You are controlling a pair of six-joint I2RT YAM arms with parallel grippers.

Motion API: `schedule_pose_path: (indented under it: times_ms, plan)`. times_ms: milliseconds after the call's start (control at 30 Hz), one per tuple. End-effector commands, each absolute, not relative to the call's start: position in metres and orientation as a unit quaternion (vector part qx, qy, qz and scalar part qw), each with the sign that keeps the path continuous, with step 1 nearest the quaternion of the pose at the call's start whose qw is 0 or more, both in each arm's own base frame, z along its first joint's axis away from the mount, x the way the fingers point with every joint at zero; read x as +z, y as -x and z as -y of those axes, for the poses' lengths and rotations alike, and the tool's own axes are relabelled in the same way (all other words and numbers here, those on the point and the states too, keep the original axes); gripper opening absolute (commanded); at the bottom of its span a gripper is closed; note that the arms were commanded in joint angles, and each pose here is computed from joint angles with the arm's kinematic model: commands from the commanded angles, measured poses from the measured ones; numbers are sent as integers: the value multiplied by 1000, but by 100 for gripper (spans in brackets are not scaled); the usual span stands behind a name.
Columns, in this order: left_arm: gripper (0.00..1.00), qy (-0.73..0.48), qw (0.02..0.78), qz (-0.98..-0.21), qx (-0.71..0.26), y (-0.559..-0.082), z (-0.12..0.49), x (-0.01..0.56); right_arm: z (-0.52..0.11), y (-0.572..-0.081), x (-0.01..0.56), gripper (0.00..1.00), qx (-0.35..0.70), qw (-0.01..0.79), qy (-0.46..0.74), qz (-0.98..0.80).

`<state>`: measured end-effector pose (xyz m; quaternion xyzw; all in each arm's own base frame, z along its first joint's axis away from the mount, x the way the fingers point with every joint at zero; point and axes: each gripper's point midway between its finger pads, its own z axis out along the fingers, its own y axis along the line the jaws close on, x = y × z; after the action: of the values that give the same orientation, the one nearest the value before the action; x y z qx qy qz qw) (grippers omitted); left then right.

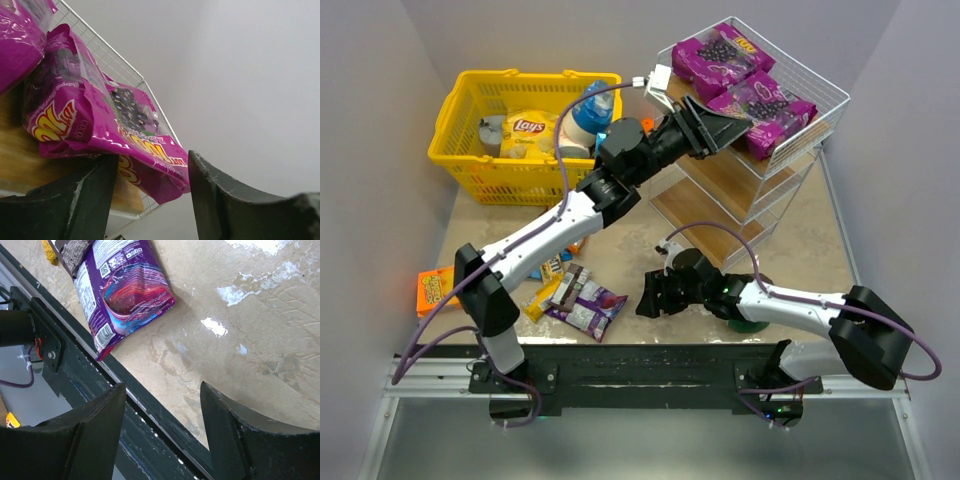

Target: Place and organize the candy bags onto the shelf

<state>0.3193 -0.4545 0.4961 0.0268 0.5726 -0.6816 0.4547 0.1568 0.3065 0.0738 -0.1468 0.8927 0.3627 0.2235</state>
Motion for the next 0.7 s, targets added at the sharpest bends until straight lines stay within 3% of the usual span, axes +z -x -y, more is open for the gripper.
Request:
schedule_pose_path:
  times_ms: [0, 167, 300, 400, 533, 667]
  plan:
    - [66, -35, 507, -524, -683, -293, 417, 544, -310, -159, 75, 64, 368, 233, 138, -889]
    - [79, -37, 520, -540, -660, -291, 406, 531, -310, -160, 74, 64, 368, 231, 135, -891]
    - [85, -52, 520, -550, -651, -290, 408, 522, -310, -160, 73, 64, 367, 230, 131, -892]
    - [78, -49, 519, -558, -646, -287, 403, 515, -310, -161, 72, 64, 367, 230, 129, -892]
    - [52, -40, 528, -559, -638, -290, 398, 514, -310, -161, 71, 64, 366, 229, 127, -893]
    - [41, -45, 531, -553, -640, -292, 402, 518, -312, -162, 70, 64, 366, 227, 128, -893]
